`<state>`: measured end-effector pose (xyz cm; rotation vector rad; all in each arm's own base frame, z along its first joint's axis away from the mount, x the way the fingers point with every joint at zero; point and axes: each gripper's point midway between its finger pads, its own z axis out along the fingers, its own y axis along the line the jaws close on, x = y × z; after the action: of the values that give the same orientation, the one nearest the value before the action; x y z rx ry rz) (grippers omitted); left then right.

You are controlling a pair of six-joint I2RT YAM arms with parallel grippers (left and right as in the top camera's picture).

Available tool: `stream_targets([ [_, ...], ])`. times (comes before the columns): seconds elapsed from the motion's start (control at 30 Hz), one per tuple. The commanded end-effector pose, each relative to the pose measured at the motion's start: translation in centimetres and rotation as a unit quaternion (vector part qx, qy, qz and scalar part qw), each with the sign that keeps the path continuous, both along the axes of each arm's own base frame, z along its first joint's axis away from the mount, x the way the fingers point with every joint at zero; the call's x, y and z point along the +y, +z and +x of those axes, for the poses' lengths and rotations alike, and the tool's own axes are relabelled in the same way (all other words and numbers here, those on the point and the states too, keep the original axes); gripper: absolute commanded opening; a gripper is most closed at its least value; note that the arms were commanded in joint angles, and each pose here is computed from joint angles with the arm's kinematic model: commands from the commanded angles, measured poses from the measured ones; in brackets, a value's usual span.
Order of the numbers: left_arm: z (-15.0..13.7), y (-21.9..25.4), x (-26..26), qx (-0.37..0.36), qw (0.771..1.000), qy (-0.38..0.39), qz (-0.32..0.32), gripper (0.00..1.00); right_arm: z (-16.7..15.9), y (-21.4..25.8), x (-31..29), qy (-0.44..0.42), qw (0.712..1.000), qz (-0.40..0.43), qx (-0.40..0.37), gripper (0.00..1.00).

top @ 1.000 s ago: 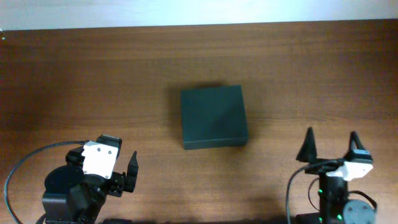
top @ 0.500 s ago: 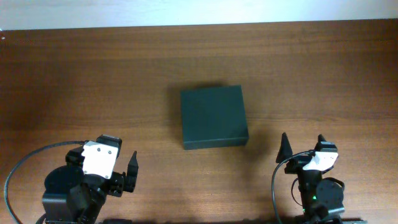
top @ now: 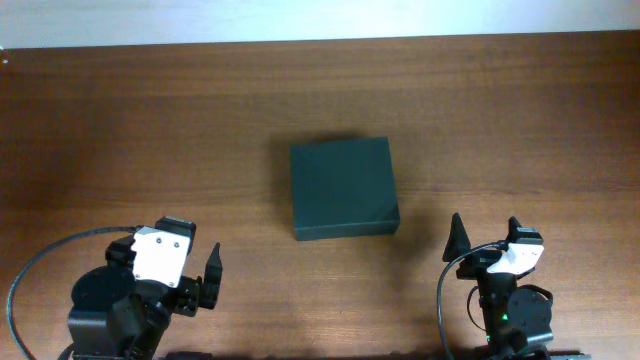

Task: Pack container

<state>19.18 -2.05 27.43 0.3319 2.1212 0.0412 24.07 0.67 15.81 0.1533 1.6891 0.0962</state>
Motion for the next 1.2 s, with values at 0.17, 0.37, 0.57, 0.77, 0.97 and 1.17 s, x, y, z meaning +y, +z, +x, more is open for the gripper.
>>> stream_targets([
  [0.17, 0.0, 0.0, 0.1, -0.001, 1.000, 0.005, -0.002, 0.99, 0.0, -0.3, 0.2, 0.004, 1.000, 0.003, 0.002, 0.99],
  [0.37, 0.0, 0.0, 0.1, 0.000, 1.000, 0.005, -0.002, 0.99, 0.0, -0.3, 0.2, 0.003, 1.000, 0.003, 0.001, 0.99],
  [0.57, 0.0, 0.0, 0.1, -0.001, 1.000, 0.005, -0.002, 0.99, 0.0, -0.3, 0.2, 0.004, 1.000, 0.003, 0.002, 0.99],
  [0.77, -0.3, 0.0, 0.5, -0.003, 1.000, 0.014, 0.006, 0.99, 0.0, -0.3, 0.2, 0.004, 1.000, 0.003, 0.002, 0.99],
  [0.97, -3.3, 0.5, -1.2, -0.066, 0.997, -0.033, -0.028, 0.99, 0.0, -0.3, 0.2, 0.004, 1.000, 0.003, 0.001, 0.99],
  [1.17, -1.2, -1.0, -0.8, -0.200, 0.977, -0.002, -0.078, 0.99, 0.0, -0.3, 0.2, 0.003, 1.000, 0.003, 0.002, 0.99],
])
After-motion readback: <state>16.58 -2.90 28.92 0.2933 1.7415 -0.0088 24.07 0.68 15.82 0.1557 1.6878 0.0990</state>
